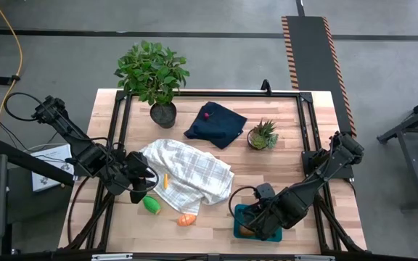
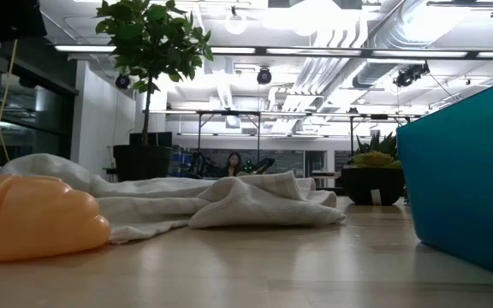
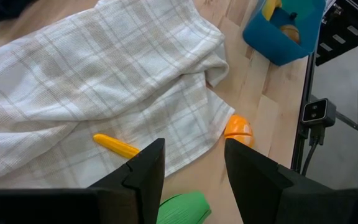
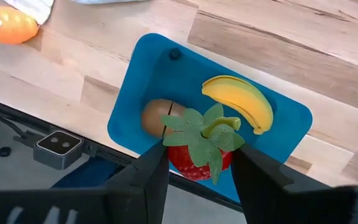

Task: Pick and placing Produce into tupperware
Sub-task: Put the strawberry into the bin

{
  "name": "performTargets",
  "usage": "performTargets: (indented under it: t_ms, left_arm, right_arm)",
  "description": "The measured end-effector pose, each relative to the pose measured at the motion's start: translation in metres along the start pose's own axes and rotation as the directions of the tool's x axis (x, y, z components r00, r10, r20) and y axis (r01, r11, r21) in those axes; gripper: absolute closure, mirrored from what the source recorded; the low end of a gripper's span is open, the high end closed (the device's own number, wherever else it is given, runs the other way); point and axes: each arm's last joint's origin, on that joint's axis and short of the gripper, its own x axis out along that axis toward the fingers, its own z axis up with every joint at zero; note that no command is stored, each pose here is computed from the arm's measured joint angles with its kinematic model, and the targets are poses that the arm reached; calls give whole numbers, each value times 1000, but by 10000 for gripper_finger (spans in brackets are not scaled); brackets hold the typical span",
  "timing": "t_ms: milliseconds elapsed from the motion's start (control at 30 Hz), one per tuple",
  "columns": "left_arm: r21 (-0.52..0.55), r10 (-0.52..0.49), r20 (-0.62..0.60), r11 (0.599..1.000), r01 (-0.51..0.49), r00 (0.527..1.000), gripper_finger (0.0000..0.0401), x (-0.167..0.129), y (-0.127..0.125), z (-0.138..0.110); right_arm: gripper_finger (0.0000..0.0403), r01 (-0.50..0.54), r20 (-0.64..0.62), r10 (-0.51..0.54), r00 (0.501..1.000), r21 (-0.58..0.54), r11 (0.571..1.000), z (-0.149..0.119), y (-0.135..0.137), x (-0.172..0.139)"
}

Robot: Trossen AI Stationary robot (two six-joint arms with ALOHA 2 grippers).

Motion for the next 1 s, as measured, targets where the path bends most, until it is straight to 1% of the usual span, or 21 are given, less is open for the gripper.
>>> performTargets:
  t_ms: [167,700,900,1000]
  left_arm:
    - [0,1,0,1000,-1,1000,245,0,0,0]
    - [0,1,0,1000,-1,1000,245,0,0,0]
    - [0,-1,-3,1000,1,1000,245,0,0,0]
    - [0,-1,-3,1000,1,1000,245,0,0,0]
  right_arm:
    - [258,8,12,-8,1000,18,1000,-1,2,5]
    - [258,18,13,-18,1000,13,1000,-13,23,49]
    - [258,50,19,-50,999,10,999,-16,27,64]
    - [258,44,17,-44,999,12,999,-17,29,68]
